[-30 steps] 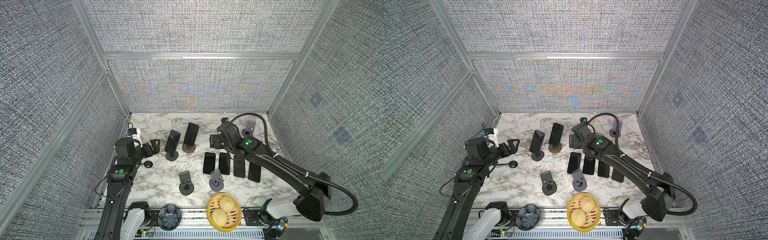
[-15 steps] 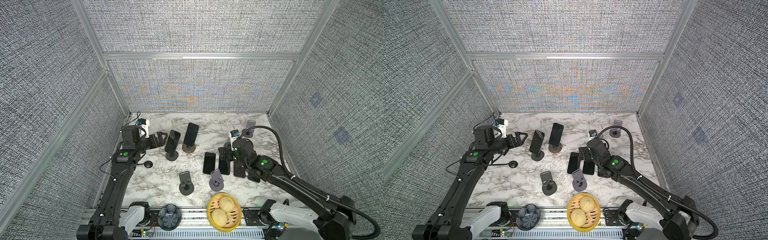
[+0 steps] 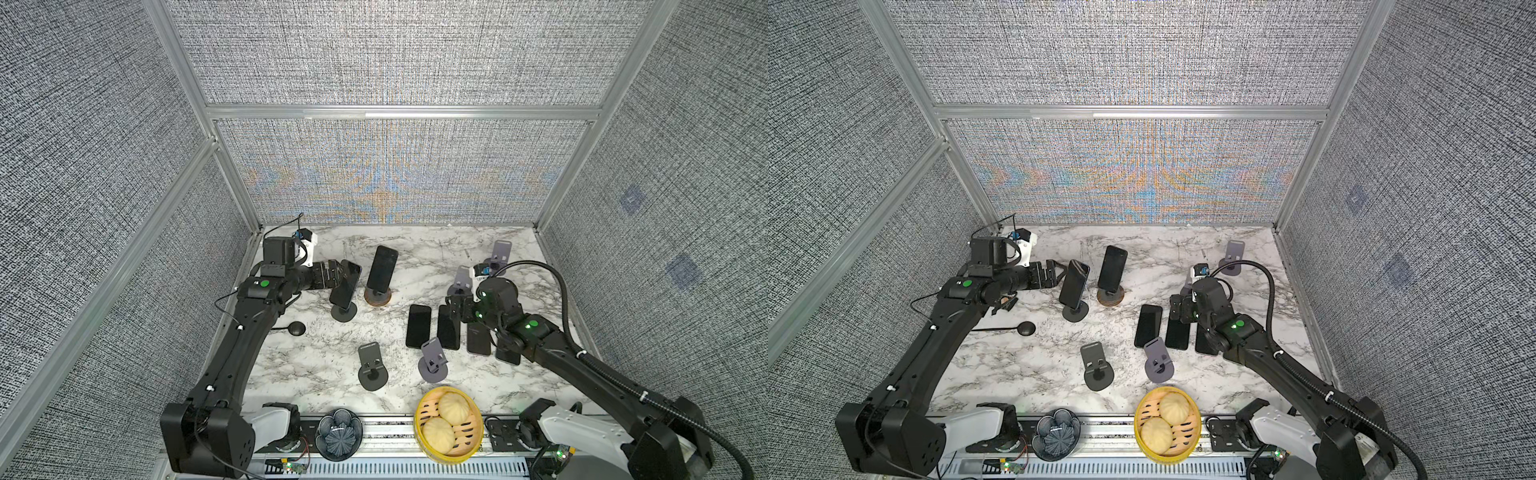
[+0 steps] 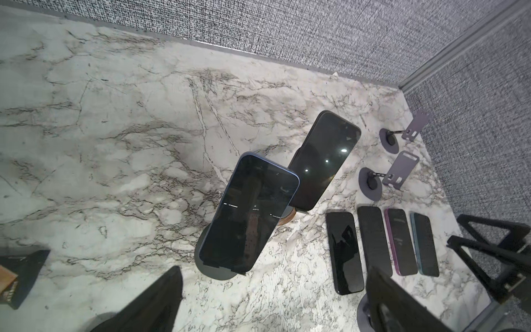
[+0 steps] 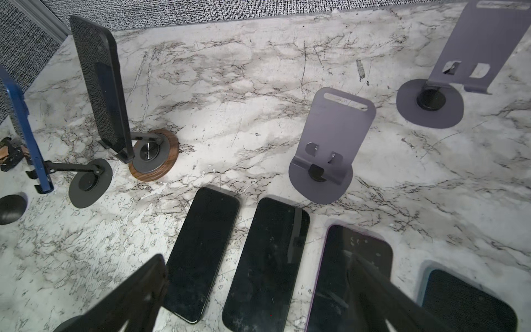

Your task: Remove the phone from the phone stand

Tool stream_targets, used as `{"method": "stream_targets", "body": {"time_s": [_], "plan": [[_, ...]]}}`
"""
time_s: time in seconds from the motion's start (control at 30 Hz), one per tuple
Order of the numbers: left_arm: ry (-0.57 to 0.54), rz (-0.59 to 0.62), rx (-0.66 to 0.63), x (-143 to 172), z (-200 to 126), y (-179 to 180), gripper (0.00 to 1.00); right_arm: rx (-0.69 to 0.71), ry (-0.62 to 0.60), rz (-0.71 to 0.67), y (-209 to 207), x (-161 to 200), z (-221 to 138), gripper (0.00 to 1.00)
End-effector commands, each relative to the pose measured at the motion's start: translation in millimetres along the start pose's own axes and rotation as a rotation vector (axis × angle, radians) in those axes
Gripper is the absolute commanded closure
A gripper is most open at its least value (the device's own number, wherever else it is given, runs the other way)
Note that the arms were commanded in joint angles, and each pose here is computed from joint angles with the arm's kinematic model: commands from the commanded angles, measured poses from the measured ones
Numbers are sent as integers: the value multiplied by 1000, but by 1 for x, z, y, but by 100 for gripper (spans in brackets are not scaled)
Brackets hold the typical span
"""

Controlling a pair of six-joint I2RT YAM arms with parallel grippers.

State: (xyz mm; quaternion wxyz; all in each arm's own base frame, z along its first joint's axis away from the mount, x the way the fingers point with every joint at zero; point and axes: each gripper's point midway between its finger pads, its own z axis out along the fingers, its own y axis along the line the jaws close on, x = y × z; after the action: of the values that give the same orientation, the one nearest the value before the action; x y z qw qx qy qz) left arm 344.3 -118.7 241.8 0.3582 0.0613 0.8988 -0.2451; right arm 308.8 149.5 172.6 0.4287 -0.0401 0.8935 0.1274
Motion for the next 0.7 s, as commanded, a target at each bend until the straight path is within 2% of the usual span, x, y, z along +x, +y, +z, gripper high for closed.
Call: {"method": "stream_targets", "body": {"time_s": [0.0,0.33,0.67], "plan": [[80,80,14,14,6,0,0,-57,-22,29,8,-5,3,1],[86,224,48,3,40,0,0,-70,-17,45,2,8,12,1],[115,363,54,6,73,1,0,-67,-25,45,-3,11,11,1]]}}
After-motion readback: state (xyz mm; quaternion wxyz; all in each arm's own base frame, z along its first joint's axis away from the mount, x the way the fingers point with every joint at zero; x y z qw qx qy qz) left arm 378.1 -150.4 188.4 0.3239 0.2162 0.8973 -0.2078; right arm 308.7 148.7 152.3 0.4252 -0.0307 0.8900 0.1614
